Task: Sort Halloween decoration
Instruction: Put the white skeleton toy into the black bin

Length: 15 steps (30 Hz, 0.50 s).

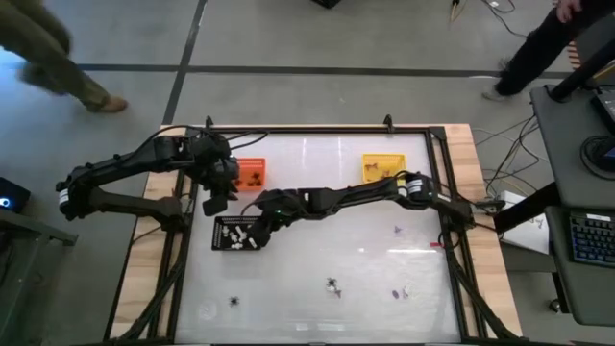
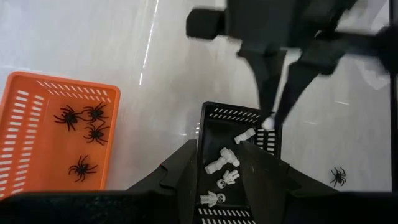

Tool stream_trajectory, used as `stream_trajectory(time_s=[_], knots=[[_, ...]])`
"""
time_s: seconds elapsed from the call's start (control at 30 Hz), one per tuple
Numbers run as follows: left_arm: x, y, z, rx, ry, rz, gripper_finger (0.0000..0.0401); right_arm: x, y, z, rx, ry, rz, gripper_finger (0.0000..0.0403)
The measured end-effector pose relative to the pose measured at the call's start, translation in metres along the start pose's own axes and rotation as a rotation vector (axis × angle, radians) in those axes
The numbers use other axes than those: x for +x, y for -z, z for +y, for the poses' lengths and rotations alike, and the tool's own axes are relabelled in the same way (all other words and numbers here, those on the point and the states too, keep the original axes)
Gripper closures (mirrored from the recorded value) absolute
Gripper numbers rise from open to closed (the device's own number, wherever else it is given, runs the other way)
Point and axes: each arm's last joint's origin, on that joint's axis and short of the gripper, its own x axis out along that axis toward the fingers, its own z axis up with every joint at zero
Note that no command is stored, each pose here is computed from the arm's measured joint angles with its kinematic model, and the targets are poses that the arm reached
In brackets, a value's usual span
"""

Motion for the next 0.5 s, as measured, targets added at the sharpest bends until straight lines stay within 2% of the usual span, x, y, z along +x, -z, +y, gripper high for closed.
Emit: stream_trajectory(time_s=[0.2,0.5], knots=[[-0.001,0.0,0.0,0.0,0.0,-0.002,0.0298,0.015,-0.002,-0.001,-0.024,0.044,0.051,0.0383],[-0.001,0.0,0.0,0.005,0.0,-0.002,0.0298,0.017,-0.007,0.001,-0.057,0.06,0.063,0.0306]])
